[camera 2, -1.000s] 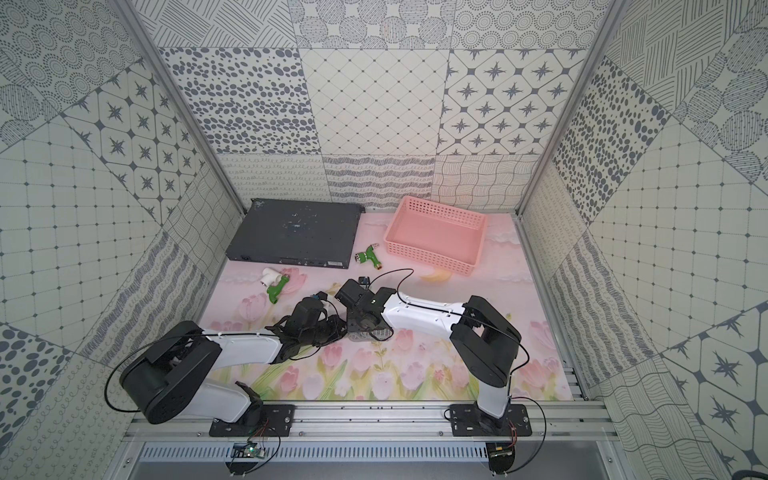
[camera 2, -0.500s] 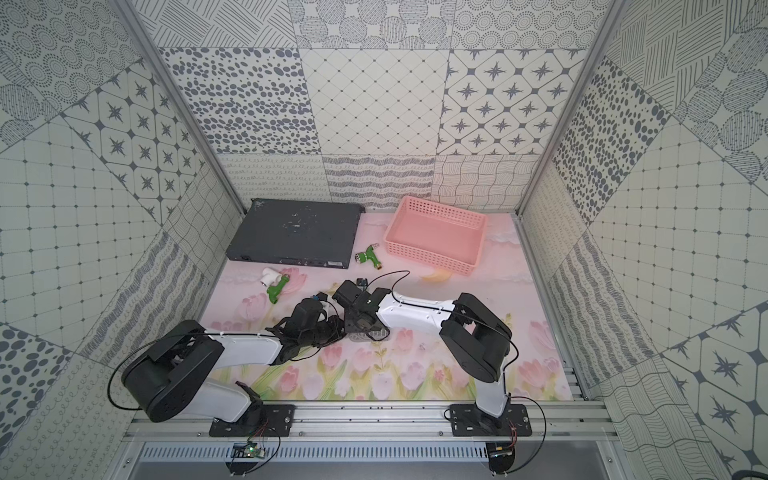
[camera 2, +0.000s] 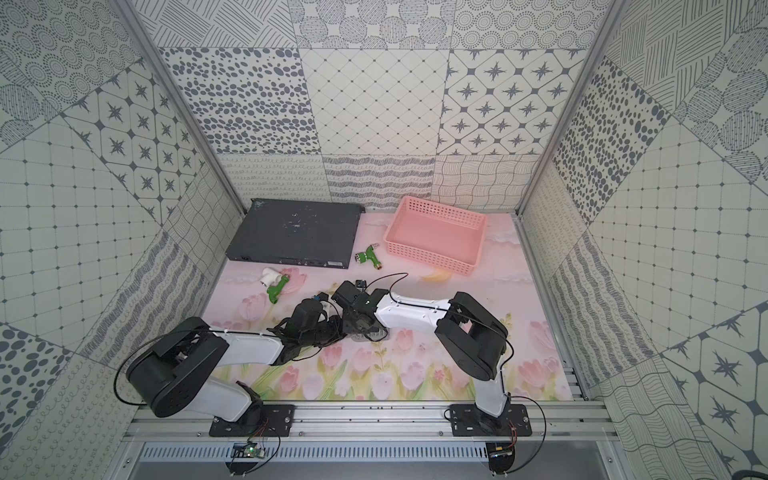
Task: Fold the square dishcloth
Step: Fold the cleaning item at the center of the board.
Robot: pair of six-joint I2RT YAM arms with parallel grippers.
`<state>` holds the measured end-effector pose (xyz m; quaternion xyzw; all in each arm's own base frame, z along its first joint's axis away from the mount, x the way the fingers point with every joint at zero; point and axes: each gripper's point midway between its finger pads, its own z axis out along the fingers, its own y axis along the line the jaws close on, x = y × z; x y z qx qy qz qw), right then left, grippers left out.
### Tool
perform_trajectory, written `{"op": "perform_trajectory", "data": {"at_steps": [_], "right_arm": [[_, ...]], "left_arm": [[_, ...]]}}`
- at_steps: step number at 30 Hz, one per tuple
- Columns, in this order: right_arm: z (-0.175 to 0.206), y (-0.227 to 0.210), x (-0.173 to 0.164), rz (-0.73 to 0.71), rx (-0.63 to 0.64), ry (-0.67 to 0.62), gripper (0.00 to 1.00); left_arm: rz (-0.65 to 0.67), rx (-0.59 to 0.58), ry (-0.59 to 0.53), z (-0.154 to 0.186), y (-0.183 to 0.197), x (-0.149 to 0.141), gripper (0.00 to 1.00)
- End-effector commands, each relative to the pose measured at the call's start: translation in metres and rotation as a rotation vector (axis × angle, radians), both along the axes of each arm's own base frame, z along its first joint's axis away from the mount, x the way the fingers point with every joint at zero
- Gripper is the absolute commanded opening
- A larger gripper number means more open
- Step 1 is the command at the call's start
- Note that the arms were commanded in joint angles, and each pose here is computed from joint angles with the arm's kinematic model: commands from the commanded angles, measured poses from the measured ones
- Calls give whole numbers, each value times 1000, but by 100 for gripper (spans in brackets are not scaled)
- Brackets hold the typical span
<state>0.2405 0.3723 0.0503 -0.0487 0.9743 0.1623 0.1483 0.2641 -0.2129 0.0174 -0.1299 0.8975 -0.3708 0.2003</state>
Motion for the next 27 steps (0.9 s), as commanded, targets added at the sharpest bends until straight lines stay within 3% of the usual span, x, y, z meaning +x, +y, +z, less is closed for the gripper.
{"op": "perform_trajectory", "data": {"at_steps": [1, 6, 12, 27], "right_arm": [[12, 13, 5, 6, 51, -18, 26], [28, 10, 5, 5, 81, -45, 35], [44, 7, 3, 3, 118, -66, 40], [66, -47, 2, -83, 132, -133, 28]], "left_arm": [[18, 31, 70, -15, 10, -10, 15], [38, 29, 68, -16, 12, -9, 19], [69, 20, 63, -16, 14, -7, 23], [188, 63, 30, -1, 36, -5, 32]]}}
